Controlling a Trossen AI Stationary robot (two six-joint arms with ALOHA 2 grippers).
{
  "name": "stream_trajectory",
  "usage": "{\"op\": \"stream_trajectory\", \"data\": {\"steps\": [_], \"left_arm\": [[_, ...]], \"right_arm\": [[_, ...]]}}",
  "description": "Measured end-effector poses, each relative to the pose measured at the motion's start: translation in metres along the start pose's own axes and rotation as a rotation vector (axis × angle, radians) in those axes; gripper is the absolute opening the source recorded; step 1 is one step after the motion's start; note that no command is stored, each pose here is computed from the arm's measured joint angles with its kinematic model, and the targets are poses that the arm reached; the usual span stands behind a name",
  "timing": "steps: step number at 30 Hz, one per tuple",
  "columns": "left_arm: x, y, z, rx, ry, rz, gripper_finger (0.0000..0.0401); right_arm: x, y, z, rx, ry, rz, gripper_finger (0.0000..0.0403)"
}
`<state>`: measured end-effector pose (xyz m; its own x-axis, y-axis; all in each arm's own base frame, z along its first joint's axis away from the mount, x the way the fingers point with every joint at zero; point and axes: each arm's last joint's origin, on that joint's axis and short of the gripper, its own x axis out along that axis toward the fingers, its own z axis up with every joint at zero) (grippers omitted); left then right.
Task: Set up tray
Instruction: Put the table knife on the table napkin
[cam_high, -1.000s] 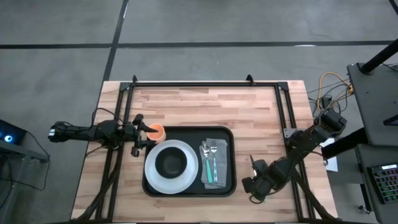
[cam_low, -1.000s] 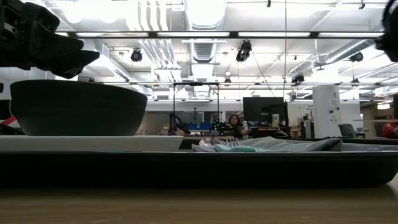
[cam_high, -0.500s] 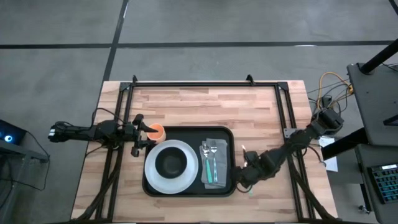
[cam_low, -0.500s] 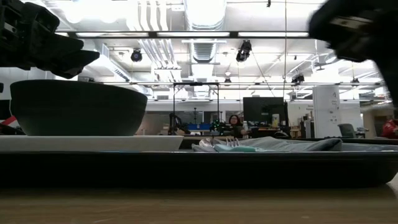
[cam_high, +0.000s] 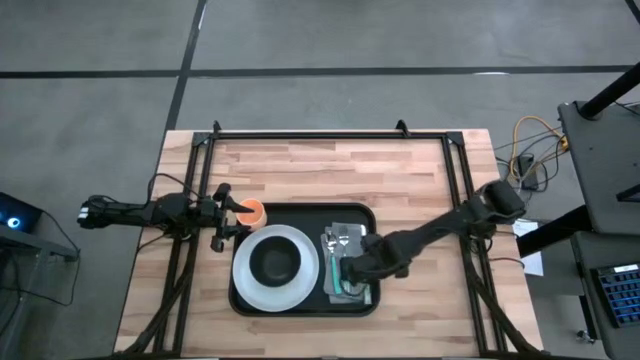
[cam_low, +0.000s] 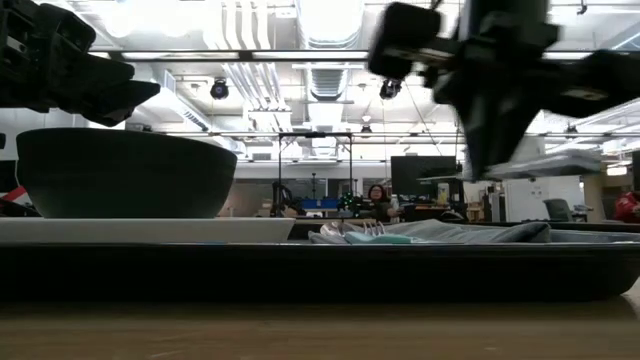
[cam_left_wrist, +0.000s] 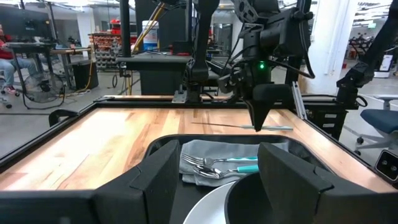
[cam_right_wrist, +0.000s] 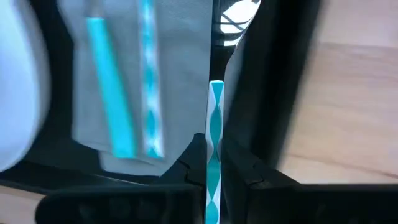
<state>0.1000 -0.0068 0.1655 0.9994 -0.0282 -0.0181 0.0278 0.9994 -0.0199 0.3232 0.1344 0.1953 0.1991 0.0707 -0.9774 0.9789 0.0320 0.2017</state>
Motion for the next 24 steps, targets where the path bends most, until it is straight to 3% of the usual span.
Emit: {"op": "stream_trajectory", "data": {"steps": [11,24], "left_arm": [[0.000,0.000,0.000,0.000,0.000,0.000,0.0198],[0.000,0.000,0.000,0.000,0.000,0.000,0.0198]], "right_arm": [[0.027,0.035,0.018,0.007,0.041,-0.045,0.0013],[0.040,0.035,0.028,0.031,0.047,-0.101,0.0013]]}}
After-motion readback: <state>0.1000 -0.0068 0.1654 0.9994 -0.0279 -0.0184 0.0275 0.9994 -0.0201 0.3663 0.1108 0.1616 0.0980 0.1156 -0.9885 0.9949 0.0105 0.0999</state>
